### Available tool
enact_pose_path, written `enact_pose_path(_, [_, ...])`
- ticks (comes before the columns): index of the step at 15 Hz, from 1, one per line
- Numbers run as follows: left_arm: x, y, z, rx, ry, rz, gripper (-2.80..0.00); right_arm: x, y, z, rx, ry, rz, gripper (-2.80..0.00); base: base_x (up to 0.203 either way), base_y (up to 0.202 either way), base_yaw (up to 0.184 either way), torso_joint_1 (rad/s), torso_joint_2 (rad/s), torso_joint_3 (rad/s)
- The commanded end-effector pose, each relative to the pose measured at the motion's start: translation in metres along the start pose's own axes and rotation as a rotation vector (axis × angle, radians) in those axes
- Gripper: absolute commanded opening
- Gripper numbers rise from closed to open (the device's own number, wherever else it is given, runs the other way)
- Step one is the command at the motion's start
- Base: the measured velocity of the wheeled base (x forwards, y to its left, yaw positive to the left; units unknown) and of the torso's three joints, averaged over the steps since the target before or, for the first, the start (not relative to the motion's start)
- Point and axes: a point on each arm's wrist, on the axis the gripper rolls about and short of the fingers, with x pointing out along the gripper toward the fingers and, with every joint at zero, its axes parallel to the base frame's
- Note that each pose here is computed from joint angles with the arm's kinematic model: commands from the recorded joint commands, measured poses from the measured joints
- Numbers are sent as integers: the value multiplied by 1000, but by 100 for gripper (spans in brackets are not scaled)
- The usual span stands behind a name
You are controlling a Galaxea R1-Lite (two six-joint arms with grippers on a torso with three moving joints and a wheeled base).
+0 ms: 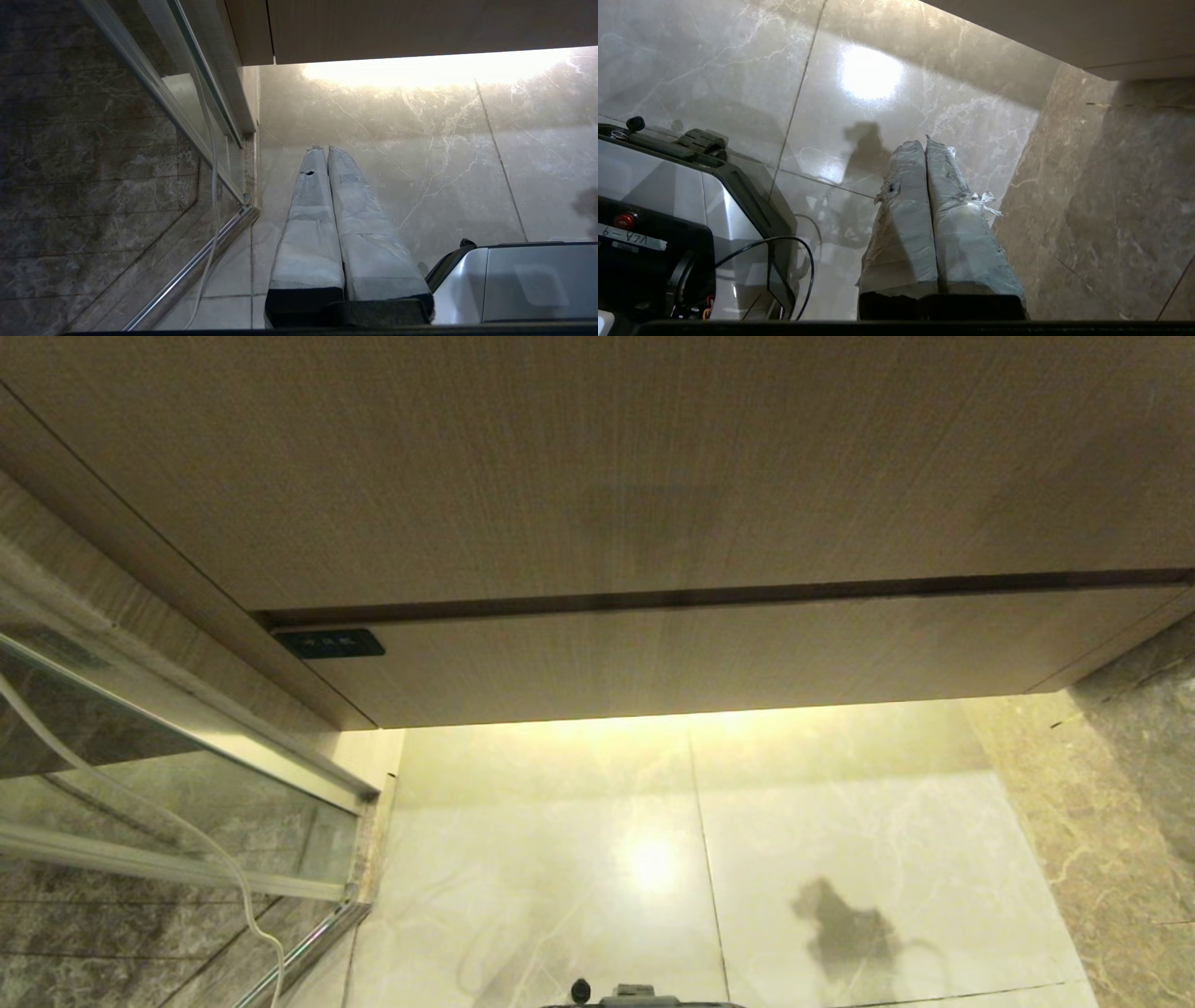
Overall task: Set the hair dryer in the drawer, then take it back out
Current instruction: Pull open the drawer
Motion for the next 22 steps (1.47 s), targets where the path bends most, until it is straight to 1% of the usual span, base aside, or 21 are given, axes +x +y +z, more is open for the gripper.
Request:
enact_pose_path(1, [0,0,0,-1,0,1,-280,-18,8,-19,-3,-23,-10,-280,0,0,0,0,0,0])
enact_pose_path(4, [0,0,0,-1,1,0,-280,-42,25,-61,6,-65,-43,-280,0,0,0,0,0,0])
enact_pose_path(5, [0,0,0,-1,0,-1,-280,-49,33,-79,10,-78,-50,-280,0,0,0,0,0,0])
enact_pose_path(6, [0,0,0,-1,1,1,-280,-53,41,-97,24,-94,-55,-280,0,0,0,0,0,0])
enact_pose_path(7, [0,0,0,-1,0,1,-280,-50,50,-118,59,-99,-49,-280,0,0,0,0,0,0])
enact_pose_path(8, [0,0,0,-1,2,1,-280,-45,59,-140,114,-137,-35,-280,0,0,0,0,0,0])
enact_pose_path(9, [0,0,0,-1,1,0,-280,-40,66,-156,151,-174,-11,-280,0,0,0,0,0,0])
enact_pose_path(10, [0,0,0,-1,0,1,-280,-37,73,-172,175,-233,8,-280,0,0,0,0,0,0])
enact_pose_path(12, [0,0,0,-1,0,1,-280,-29,85,-199,196,-329,14,-280,0,0,0,0,0,0])
enact_pose_path(14, [0,0,0,-1,0,1,-280,-15,95,-226,198,-387,2,-280,0,0,0,0,0,0])
enact_pose_path(16, [0,0,0,-1,1,0,-280,-13,100,-240,212,-471,-43,-280,0,0,0,0,0,0])
enact_pose_path(17, [0,0,0,-1,1,1,-280,-16,101,-244,238,-505,-80,-280,0,0,0,0,0,0])
enact_pose_path(18, [0,0,0,-1,0,1,-280,-14,102,-249,296,-511,-140,-280,0,0,0,0,0,0])
enact_pose_path(19, [0,0,0,-1,0,0,-280,-8,102,-256,339,-480,-186,-280,0,0,0,0,0,0])
enact_pose_path(21, [0,0,0,-1,0,1,-280,-9,102,-254,334,-490,-173,-280,0,0,0,0,0,0])
enact_pose_path(22, [0,0,0,-1,2,0,-280,-9,102,-254,310,-490,-174,-280,0,0,0,0,0,0])
